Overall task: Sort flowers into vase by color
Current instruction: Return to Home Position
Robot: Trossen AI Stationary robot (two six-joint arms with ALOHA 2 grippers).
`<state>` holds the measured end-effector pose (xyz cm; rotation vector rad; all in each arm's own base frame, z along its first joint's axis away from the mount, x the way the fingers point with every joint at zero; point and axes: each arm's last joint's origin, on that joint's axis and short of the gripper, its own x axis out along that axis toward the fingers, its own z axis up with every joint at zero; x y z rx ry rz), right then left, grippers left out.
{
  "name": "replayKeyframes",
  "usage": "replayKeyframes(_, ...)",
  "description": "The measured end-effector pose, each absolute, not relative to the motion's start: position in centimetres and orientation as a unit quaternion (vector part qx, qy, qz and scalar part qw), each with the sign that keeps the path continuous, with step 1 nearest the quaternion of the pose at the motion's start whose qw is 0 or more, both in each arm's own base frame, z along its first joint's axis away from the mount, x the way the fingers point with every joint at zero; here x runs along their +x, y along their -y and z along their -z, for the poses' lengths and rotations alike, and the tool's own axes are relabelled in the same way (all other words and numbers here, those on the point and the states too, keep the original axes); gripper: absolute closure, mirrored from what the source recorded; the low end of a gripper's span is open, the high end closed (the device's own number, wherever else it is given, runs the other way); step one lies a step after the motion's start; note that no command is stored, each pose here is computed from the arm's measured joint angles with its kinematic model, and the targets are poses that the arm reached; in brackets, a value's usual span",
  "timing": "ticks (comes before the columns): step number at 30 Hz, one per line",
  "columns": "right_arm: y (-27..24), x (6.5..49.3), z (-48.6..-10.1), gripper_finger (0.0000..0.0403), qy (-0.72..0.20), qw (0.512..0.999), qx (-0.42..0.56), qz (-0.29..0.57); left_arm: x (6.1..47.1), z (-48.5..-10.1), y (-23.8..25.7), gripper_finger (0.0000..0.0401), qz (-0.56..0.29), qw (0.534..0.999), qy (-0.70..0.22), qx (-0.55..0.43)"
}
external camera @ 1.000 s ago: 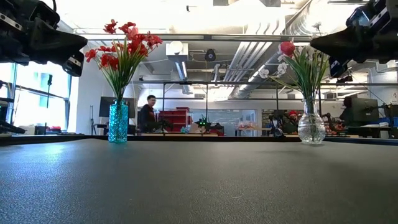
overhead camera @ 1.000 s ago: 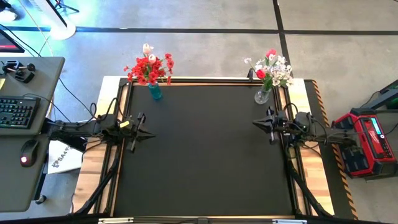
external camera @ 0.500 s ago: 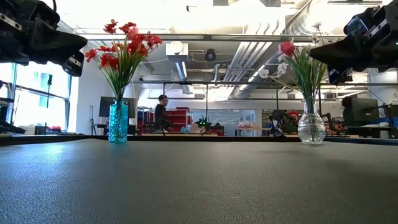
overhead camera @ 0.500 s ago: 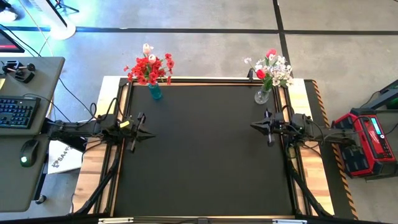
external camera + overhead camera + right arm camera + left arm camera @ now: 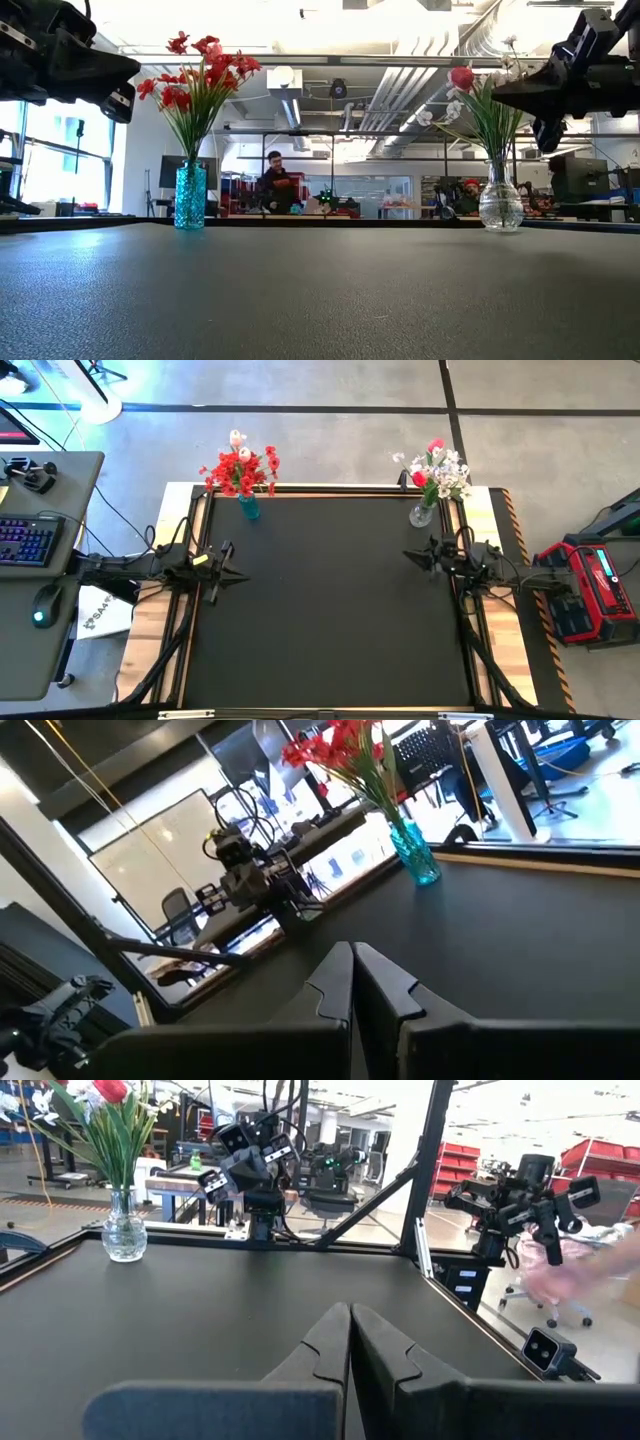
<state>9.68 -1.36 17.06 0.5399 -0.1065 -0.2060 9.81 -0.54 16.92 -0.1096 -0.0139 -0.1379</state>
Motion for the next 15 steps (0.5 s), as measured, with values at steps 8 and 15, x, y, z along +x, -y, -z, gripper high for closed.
replayKeyframes(8, 1.36, 9.68, -16.90, 0.0403, 0.045, 0.957, 0.266, 0.103, 9.81, -16.91, 0.53, 0.0401, 0.069, 0.996, 0.007, -0.055)
replayKeyframes(15, 1.35, 9.69, -16.89, 0.0402, 0.044, 0.958, 0.266, 0.102, 9.81, -16.91, 0.53, 0.0401, 0.069, 0.996, 0.007, -0.055)
